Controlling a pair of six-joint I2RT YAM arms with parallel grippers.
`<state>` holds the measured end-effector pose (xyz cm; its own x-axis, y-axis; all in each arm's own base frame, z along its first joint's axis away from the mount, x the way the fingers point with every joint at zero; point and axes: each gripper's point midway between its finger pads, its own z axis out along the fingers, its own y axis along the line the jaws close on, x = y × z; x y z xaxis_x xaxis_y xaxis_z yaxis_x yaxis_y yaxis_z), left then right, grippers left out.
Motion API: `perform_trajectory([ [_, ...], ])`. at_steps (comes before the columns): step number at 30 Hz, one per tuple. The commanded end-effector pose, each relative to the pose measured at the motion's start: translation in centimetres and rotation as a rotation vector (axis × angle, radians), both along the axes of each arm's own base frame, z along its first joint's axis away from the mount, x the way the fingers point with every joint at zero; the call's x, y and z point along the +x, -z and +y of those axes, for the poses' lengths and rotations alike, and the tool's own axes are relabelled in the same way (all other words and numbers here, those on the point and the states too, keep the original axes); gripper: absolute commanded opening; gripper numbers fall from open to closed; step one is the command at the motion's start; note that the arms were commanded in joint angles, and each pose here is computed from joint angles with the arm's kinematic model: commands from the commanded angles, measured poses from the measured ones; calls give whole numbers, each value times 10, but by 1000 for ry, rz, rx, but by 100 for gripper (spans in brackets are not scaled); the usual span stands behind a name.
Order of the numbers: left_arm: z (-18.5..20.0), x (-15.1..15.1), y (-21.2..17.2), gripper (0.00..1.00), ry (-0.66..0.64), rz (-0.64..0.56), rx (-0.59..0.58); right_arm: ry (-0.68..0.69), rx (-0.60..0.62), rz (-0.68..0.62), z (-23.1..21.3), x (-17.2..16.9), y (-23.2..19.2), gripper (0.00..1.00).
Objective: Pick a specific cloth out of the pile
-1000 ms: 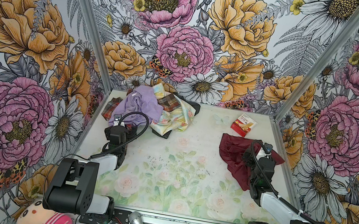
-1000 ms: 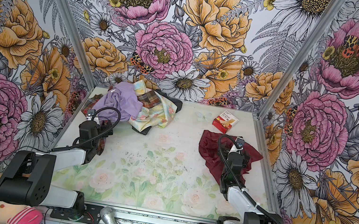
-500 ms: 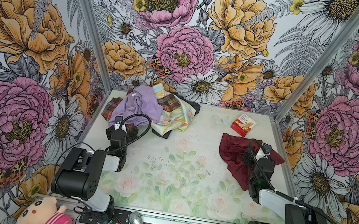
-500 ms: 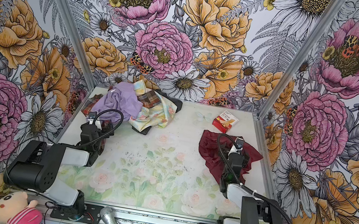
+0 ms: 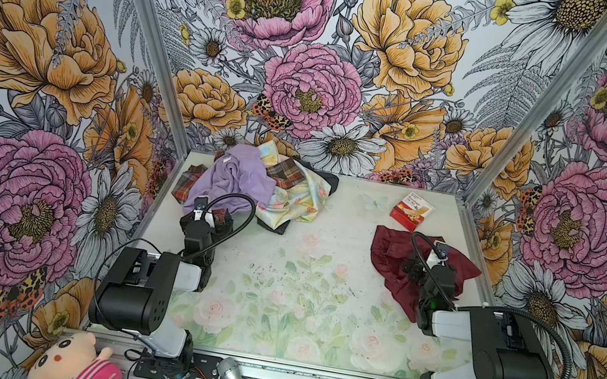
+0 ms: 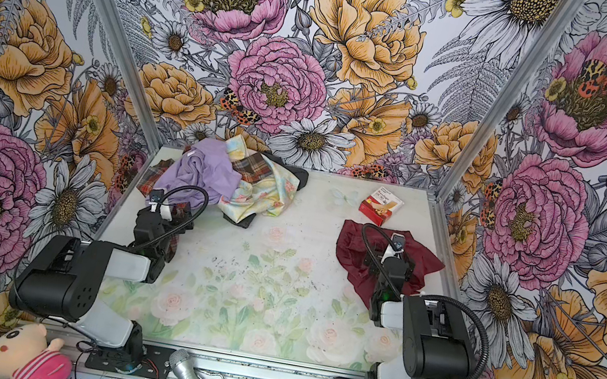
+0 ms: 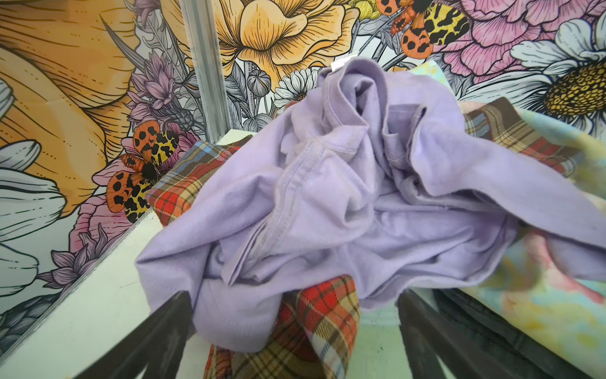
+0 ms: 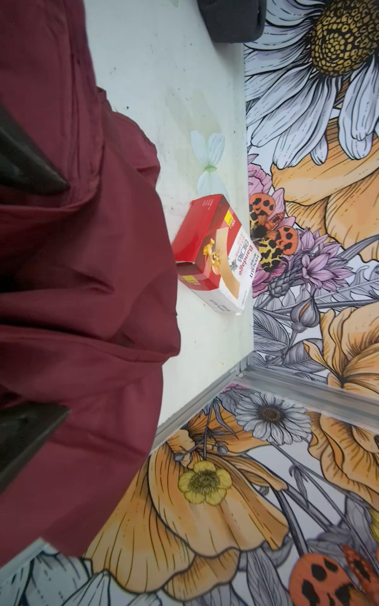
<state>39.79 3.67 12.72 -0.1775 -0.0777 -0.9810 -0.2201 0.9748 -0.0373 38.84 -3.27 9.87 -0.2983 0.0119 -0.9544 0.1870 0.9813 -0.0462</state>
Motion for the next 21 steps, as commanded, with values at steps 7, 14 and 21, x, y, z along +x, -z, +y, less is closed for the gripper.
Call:
perform_trajectory([
  [7,-5,4,-3,99,21,-14,0,-36,12,-38,4,12,-15,100],
  [14,-4,4,-3,99,21,-16,2,-93,-7,-37,15,13,-15,100],
  [21,-4,4,-3,99,20,-16,2,-96,-6,-34,16,13,-15,100],
])
